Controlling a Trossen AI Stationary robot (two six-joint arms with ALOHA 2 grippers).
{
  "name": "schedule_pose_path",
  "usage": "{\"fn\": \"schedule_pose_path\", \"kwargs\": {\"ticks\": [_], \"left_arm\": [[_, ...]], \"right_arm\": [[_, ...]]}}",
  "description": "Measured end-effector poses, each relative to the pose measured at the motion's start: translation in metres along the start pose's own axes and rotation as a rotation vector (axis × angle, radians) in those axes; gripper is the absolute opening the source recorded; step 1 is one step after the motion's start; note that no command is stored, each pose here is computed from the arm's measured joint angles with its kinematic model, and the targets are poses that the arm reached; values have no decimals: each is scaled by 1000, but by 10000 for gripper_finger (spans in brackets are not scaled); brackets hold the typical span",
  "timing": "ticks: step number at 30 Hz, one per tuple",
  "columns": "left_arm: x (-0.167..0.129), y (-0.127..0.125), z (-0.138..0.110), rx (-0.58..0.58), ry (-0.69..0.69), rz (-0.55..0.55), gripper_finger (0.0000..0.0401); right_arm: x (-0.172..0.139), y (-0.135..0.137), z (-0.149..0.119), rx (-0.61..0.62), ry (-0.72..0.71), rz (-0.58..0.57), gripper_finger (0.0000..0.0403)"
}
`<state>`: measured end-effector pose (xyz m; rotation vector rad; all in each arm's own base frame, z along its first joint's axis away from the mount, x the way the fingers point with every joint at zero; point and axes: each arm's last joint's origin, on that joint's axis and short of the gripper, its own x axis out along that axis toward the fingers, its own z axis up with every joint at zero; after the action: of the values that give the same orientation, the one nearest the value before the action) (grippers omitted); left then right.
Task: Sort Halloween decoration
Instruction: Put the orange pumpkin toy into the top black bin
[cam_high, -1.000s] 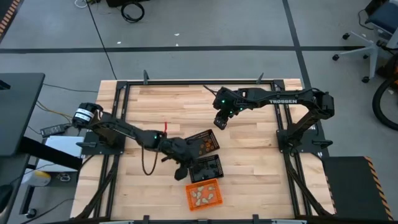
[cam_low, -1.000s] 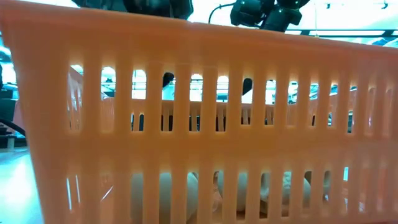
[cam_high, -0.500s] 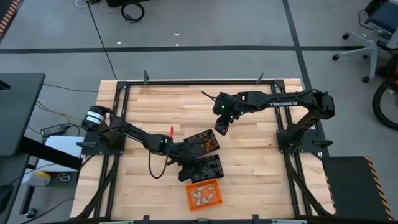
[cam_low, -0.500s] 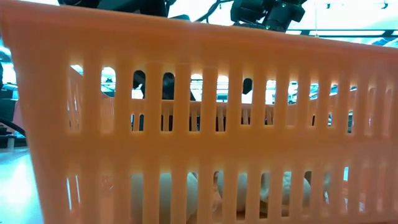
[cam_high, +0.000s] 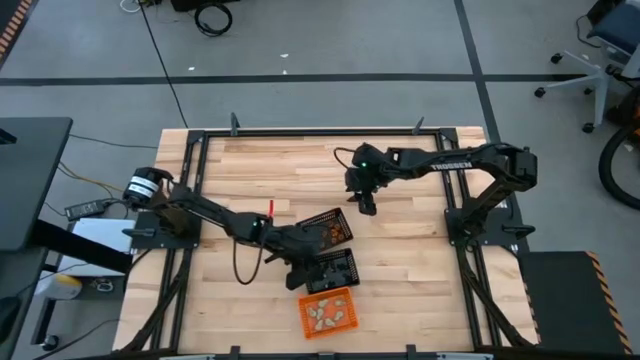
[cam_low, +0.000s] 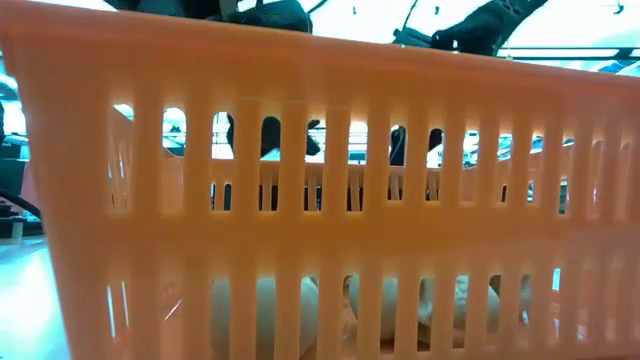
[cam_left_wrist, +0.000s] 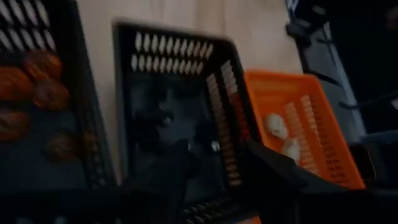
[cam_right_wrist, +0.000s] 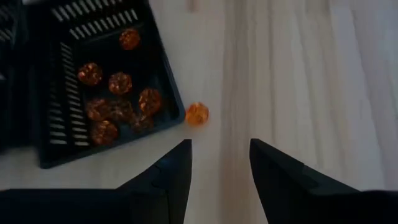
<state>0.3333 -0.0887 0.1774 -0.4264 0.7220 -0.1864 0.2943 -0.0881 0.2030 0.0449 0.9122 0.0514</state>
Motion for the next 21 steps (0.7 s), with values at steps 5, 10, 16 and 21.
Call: {"fn": "schedule_pose_path", "kwargs": {"ticks": [5, 10, 16, 21], "left_arm": [[-16, 1, 10, 35, -69, 99, 153], [-31, 13, 23, 4, -127, 157, 153], [-47, 42, 40, -30, -197, 292, 153], [-56, 70, 49, -108, -232, 376, 153]], "right_arm": [[12, -6, -20, -122, -56, -28, 165], [18, -14, -39, -92, -73, -23, 171], [30, -16, -55, -53, -165, -18, 209], [48, -13, -56, -56, -206, -1, 246]]}}
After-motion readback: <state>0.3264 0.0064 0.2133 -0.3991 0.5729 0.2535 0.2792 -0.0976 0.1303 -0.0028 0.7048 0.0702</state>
